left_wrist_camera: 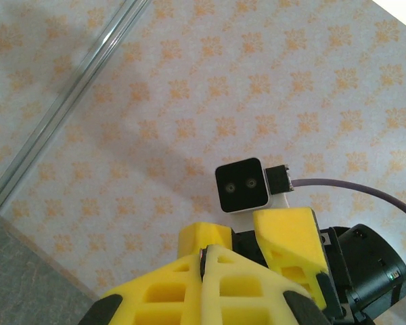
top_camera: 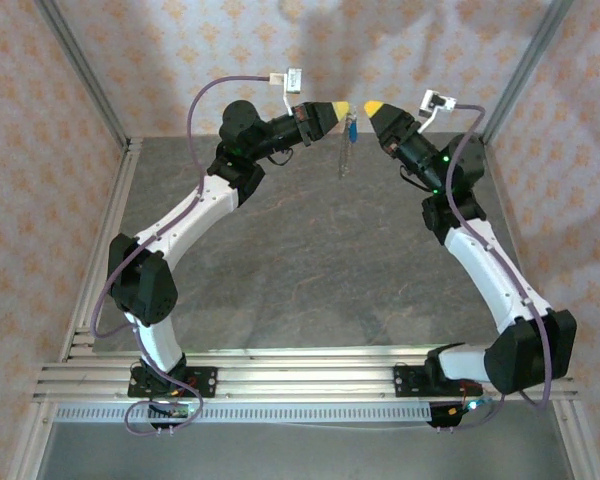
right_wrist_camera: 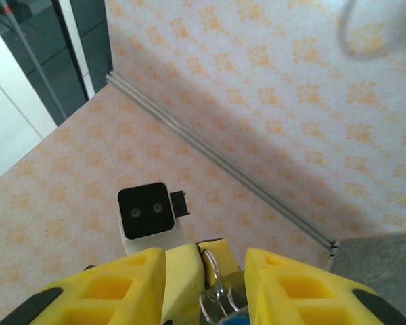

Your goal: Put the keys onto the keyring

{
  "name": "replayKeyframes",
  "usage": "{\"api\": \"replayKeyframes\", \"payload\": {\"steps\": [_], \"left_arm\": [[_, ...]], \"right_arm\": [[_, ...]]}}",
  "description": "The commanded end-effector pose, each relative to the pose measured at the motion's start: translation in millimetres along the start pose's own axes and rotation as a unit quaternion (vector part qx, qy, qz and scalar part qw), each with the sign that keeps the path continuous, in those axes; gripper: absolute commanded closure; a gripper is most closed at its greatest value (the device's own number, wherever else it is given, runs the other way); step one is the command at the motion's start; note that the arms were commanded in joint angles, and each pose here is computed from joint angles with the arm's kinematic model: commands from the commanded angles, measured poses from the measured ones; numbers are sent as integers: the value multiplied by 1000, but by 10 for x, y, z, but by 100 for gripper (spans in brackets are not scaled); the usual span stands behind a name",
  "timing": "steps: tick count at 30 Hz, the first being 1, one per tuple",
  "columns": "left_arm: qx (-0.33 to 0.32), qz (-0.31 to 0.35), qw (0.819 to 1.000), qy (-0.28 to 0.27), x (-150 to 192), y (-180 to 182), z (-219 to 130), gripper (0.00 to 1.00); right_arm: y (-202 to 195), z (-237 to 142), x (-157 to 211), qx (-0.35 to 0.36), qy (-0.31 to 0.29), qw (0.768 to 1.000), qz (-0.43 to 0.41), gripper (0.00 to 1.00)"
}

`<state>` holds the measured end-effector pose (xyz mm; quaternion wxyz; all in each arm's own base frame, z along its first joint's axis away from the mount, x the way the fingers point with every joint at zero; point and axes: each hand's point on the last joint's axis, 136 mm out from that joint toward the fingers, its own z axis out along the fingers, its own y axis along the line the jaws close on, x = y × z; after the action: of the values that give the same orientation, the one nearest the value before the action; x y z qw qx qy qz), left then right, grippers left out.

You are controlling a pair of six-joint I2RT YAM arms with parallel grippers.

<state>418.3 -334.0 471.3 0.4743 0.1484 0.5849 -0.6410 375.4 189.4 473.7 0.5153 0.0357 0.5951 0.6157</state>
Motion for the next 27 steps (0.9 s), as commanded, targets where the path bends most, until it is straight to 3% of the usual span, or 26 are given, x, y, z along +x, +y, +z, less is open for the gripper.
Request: {"api": "replayKeyframes", "payload": {"steps": [1,8,27], "left_arm": [[20,19,999,-26,-137,-117,-22,100],[22,20,999,-25,-143,-145,-24,100],[25,23,999,-27,-167,-198,-42,100]], "right_arm": [[299,82,-84,-47,-15,999,-21,67],[244,153,10,-50,-7,999,-12,77],[55,4,-194,-24,-52,998,-10,74]]}}
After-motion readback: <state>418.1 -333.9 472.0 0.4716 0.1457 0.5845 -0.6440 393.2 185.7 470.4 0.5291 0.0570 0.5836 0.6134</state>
